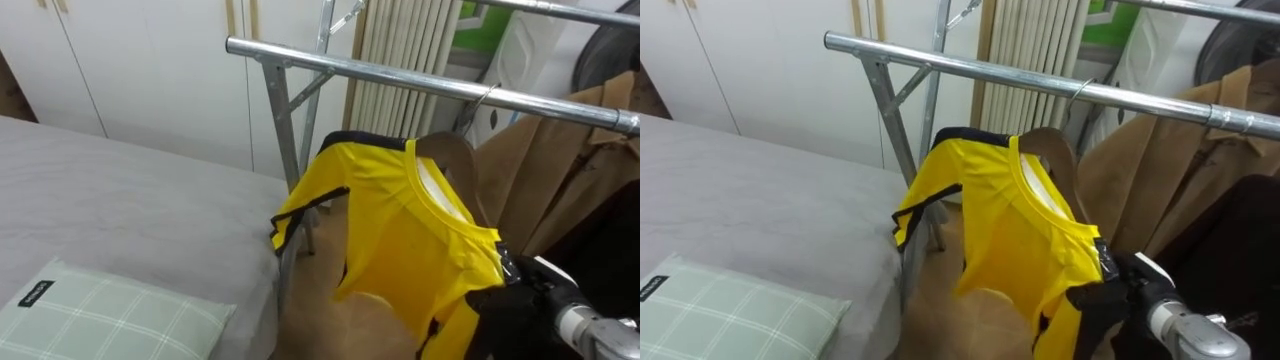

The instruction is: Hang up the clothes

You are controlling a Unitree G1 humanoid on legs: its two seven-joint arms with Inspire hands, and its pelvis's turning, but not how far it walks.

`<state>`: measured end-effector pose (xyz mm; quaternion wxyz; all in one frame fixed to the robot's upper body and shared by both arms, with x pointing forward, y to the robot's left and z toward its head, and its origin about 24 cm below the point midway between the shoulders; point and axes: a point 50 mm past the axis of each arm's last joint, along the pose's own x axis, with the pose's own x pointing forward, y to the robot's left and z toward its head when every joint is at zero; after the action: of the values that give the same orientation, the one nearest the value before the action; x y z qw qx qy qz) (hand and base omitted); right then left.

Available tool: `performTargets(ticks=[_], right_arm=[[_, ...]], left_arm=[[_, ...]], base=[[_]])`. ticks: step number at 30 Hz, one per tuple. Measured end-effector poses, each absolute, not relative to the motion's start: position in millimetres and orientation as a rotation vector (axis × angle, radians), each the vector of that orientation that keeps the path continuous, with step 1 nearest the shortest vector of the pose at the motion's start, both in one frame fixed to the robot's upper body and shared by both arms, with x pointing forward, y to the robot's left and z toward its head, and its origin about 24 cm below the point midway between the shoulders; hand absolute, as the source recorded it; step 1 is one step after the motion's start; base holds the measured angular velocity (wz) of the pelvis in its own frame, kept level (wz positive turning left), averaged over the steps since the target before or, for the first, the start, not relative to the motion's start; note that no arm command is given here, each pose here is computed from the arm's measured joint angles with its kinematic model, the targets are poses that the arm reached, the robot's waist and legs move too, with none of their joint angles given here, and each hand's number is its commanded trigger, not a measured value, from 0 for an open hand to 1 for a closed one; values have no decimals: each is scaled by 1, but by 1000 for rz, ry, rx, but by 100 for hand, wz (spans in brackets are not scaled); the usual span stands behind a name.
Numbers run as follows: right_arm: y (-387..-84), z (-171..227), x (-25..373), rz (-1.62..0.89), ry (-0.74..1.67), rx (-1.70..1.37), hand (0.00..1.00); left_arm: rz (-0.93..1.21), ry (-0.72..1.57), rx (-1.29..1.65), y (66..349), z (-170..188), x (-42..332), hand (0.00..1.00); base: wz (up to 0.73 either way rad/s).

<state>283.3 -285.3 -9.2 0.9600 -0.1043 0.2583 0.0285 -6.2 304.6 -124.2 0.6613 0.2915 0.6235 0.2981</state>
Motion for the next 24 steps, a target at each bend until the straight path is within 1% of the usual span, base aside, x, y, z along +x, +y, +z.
performTargets(ticks=[4, 10, 13, 15, 17, 18, 19, 20, 21, 22, 23, 24], right_arm=[[-286, -8, 284, 50, 522, -234, 0], [-287, 1, 291, -1, 492, -350, 0], [-284, 19, 299, -43, 417, -487, 0], [-281, 35, 305, -95, 338, -632, 0], [-280, 44, 307, -139, 291, -721, 25], [-279, 48, 308, -165, 265, -776, 53], [-279, 50, 308, -177, 254, -798, 57], [-278, 52, 309, -197, 233, -831, 56], [-276, 55, 309, -211, 212, -858, 51], [-275, 56, 310, -218, 202, -873, 29], [-272, 58, 310, -231, 185, -894, 11], [-270, 59, 311, -241, 171, -911, 0]], left_arm=[[680, 1413, 659, 305, -124, -7, 0], [685, 1422, 664, 305, -125, -10, 0], [684, 1422, 662, 304, -125, -10, 0], [689, 1420, 666, 303, -125, -9, 0], [696, 1419, 670, 301, -126, -10, 0], [700, 1418, 670, 300, -126, -10, 0], [700, 1418, 670, 299, -126, -10, 0], [702, 1418, 670, 298, -127, -10, 0], [701, 1418, 670, 297, -127, -10, 0], [700, 1418, 671, 296, -128, -9, 0], [702, 1418, 671, 294, -128, -9, 0], [701, 1418, 668, 293, -129, -9, 0]], base=[[0], [-4], [-3], [-3], [0], [0], [0], [0], [0], [0], [0], [0]])
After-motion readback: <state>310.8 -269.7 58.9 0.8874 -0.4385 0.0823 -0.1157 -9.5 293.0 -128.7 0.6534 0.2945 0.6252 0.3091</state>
